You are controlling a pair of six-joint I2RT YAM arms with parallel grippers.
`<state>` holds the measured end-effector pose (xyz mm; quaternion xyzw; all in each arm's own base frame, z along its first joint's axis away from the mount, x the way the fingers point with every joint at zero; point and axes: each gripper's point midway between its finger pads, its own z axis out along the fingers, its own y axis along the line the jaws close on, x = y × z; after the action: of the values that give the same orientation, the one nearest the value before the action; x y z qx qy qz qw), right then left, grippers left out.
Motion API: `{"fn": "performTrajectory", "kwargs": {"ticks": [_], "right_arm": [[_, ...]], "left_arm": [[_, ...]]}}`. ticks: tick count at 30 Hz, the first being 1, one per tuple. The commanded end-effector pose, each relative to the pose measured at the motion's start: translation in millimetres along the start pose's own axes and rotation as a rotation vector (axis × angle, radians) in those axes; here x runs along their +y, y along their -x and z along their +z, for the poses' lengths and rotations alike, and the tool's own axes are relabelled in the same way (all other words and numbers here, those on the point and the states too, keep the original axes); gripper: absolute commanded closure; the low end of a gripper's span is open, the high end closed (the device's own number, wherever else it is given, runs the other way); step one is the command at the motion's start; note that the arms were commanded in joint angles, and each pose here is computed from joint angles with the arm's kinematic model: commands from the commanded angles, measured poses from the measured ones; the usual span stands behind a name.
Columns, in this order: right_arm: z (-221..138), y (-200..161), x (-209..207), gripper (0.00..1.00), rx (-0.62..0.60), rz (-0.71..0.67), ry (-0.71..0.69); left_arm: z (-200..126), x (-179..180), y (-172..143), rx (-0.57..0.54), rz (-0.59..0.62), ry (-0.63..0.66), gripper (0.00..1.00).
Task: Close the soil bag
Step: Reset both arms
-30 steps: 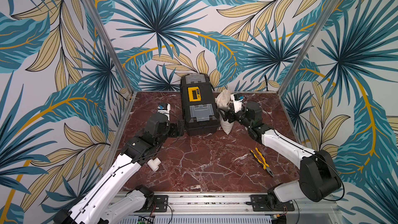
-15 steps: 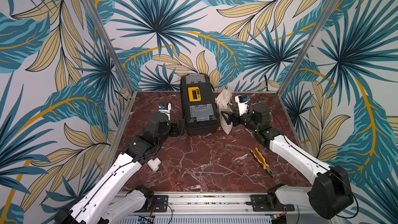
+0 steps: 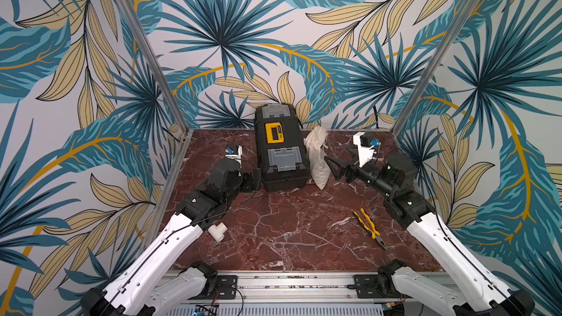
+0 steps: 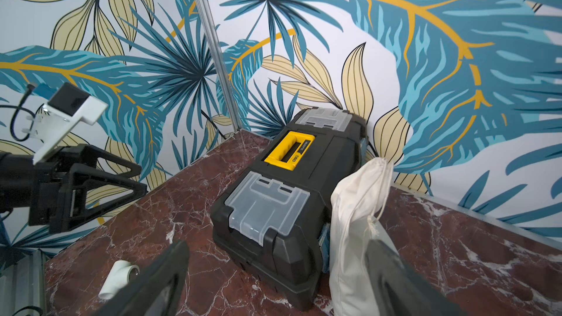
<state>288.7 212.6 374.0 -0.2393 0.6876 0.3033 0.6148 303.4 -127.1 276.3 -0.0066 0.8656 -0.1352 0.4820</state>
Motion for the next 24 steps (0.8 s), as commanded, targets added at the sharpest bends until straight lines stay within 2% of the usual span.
{"fn": "performTrajectory", "kwargs": {"ticks": [1, 8, 12, 16, 24], "right_arm": [[-11.0, 15.1, -20.9, 0.01, -0.022, -0.019, -0.075], [-29.4, 20.0, -98.7, 0.01, -0.062, 0.058, -0.247], [-37.1, 15.0, -144.7, 0.01, -0.087, 0.134, -0.311], [-46.5, 18.3, -188.7, 0.01, -0.162, 0.182, -0.413], [-66.3, -14.0, -254.9, 0.01, -0.203, 0.168, -0.65]], "left_arm": [[2.3, 10.1, 11.5, -0.051, -0.027, 0.022, 0.0], [9.9, 51.3, 21.6, -0.103, -0.155, 0.07, 0.0], [10.4, 70.2, 26.0, -0.144, -0.178, 0.102, 0.0], [14.3, 86.2, 25.3, -0.148, -0.203, 0.124, 0.0], [27.6, 110.4, 31.0, -0.215, -0.149, 0.136, 0.0]]}}
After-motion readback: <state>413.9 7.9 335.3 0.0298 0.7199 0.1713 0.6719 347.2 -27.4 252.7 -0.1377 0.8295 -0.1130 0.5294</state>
